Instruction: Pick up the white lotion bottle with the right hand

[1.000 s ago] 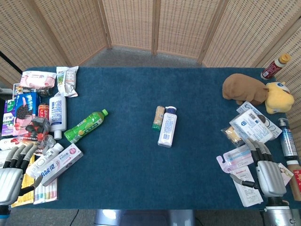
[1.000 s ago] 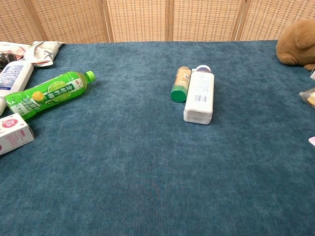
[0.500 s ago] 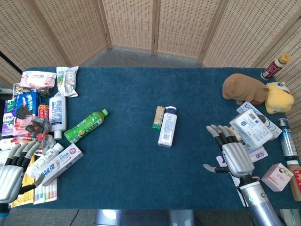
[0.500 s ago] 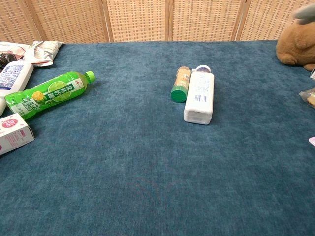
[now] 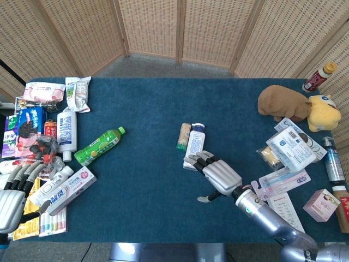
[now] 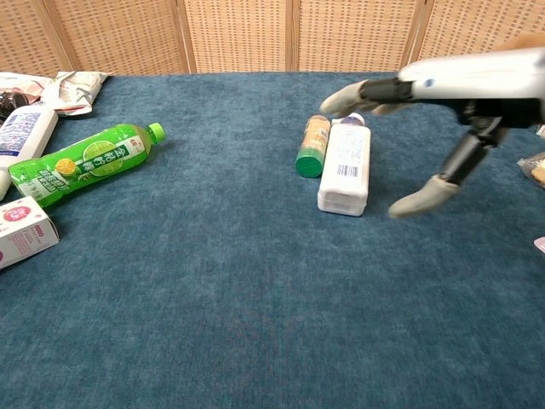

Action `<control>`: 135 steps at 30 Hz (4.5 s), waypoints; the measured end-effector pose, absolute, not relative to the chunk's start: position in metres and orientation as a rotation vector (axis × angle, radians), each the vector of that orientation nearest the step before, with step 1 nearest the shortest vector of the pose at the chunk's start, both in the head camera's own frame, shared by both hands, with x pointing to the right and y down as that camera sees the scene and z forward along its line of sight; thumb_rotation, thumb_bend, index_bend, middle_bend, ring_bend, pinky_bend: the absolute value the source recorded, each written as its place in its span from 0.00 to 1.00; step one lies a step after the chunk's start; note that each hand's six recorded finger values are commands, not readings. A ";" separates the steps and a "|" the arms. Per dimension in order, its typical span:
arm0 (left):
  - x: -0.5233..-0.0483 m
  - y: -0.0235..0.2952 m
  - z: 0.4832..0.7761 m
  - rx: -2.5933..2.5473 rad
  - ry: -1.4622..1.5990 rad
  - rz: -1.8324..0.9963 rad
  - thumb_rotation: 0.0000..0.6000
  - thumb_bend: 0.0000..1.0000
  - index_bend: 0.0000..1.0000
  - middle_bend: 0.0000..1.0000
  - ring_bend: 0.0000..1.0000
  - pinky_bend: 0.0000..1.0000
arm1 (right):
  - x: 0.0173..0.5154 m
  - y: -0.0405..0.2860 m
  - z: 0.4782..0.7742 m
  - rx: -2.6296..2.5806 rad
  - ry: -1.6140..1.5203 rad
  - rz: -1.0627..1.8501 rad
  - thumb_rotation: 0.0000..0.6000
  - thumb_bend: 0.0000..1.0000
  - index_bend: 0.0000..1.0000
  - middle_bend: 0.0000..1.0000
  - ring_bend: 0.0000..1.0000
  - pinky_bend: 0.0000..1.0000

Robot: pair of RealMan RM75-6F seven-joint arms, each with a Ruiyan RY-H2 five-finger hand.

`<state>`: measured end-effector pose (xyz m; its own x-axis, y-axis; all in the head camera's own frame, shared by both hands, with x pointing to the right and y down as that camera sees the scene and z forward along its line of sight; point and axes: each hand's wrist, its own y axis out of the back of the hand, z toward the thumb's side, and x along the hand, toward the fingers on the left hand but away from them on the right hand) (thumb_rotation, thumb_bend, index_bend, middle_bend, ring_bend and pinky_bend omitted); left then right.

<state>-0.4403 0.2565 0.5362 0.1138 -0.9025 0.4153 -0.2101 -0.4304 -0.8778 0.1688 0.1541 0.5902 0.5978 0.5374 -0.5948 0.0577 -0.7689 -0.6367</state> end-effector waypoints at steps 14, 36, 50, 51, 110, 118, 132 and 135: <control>-0.444 0.256 0.538 -1.744 1.093 -1.372 1.00 0.32 0.00 0.00 0.00 0.00 | 0.108 0.150 0.617 -2.315 -0.264 1.078 0.85 0.16 0.00 0.00 0.00 0.00; -0.441 0.258 0.534 -1.773 1.105 -1.320 1.00 0.32 0.00 0.00 0.00 0.00 | 0.141 0.157 0.669 -2.261 -0.148 1.385 0.81 0.17 0.00 0.00 0.00 0.00; -0.426 0.252 0.542 -1.826 1.086 -1.252 1.00 0.32 0.00 0.00 0.00 0.00 | 0.190 0.139 0.634 -2.204 -0.342 1.452 0.76 0.17 0.00 0.00 0.00 0.00; -0.426 0.253 0.542 -1.830 1.084 -1.250 1.00 0.32 0.00 0.00 0.00 0.00 | 0.189 0.134 0.632 -2.190 -0.369 1.439 0.76 0.17 0.00 0.00 0.00 0.00; -0.441 0.269 0.531 -1.823 1.124 -1.258 1.00 0.31 0.00 0.00 0.00 0.00 | 0.216 0.047 0.705 -1.968 -0.829 1.610 1.00 0.20 0.67 1.00 1.00 1.00; -0.434 0.270 0.536 -1.850 1.115 -1.252 1.00 0.31 0.00 0.00 0.00 0.00 | 0.224 0.046 0.648 -2.027 -0.993 1.432 1.00 0.20 0.67 1.00 1.00 1.00; -0.433 0.272 0.535 -1.856 1.113 -1.245 1.00 0.30 0.00 0.00 0.00 0.00 | 0.214 0.053 0.571 -2.144 -1.139 1.203 1.00 0.19 0.66 1.00 1.00 1.00; -0.433 0.273 0.535 -1.855 1.117 -1.241 1.00 0.31 0.00 0.00 0.00 0.00 | 0.213 0.053 0.564 -2.154 -1.145 1.180 1.00 0.20 0.66 1.00 1.00 1.00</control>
<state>-0.4327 0.2727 0.5345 0.1950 -0.8975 0.3957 -0.2992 -0.4386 -0.8474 0.2130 0.0532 0.5645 0.2972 0.8231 -0.4839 0.4587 -0.5676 -0.6837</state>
